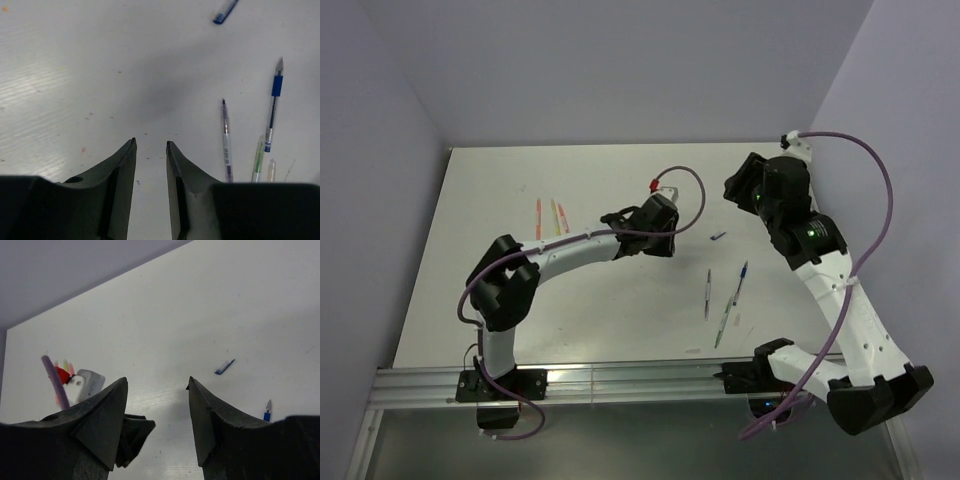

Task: Insert the pens into the pen caps
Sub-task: Pick up the pen cap at the corner of the board.

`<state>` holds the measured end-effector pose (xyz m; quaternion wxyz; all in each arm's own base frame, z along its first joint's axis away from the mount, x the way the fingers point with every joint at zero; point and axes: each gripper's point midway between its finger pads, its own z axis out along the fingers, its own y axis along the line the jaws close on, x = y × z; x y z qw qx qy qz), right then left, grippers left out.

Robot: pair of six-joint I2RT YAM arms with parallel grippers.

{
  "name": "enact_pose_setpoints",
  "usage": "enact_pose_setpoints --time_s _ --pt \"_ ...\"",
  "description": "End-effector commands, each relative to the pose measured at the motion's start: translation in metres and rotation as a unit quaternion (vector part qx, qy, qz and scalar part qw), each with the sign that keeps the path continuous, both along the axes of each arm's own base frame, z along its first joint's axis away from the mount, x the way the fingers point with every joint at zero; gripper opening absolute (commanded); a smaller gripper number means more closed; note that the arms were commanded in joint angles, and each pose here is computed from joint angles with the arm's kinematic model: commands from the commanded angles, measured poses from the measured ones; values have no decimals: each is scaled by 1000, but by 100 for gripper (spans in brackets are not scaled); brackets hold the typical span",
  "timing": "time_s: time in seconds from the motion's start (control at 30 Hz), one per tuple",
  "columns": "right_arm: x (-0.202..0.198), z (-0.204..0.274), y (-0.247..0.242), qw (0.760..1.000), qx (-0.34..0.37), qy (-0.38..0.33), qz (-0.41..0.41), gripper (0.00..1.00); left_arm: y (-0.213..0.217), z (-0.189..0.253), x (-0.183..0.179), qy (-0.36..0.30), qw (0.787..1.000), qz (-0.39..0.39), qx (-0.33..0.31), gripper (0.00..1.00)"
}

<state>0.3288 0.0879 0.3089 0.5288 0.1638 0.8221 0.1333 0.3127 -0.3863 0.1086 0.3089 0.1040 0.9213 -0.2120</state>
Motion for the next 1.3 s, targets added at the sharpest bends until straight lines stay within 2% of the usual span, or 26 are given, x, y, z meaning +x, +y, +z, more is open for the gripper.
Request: enact_pose_setpoints --time_s 0.0,0.2,0.5,0.87,1.13,1.17,1.23,1.27 --pt "-14 14 -20 998 25 -28 -42 59 -32 9 1 -28 999 6 -22 35" --pt "-28 13 -28 998 34 -30 -49 59 -63 -9 -24 -30 999 10 17 35" --pt "-45 22 -26 997 54 -47 -30 59 -79 -42 -53 -19 998 6 55 39" --pt "-56 20 -21 997 65 -49 -10 59 -103 -57 -88 -20 998 -30 50 43" --pt "-61 10 -24 997 58 -42 -13 59 -83 -65 -114 -10 996 -59 64 43" --pt "-61 7 -25 998 58 -38 -14 59 -86 -50 -116 -18 997 -66 44 43" --pt "-63 6 -26 997 56 -40 -16 59 -77 -54 -129 -12 994 -98 47 43" --pt "-63 4 -26 998 54 -40 -15 59 -75 -41 -131 -21 994 -100 37 43"
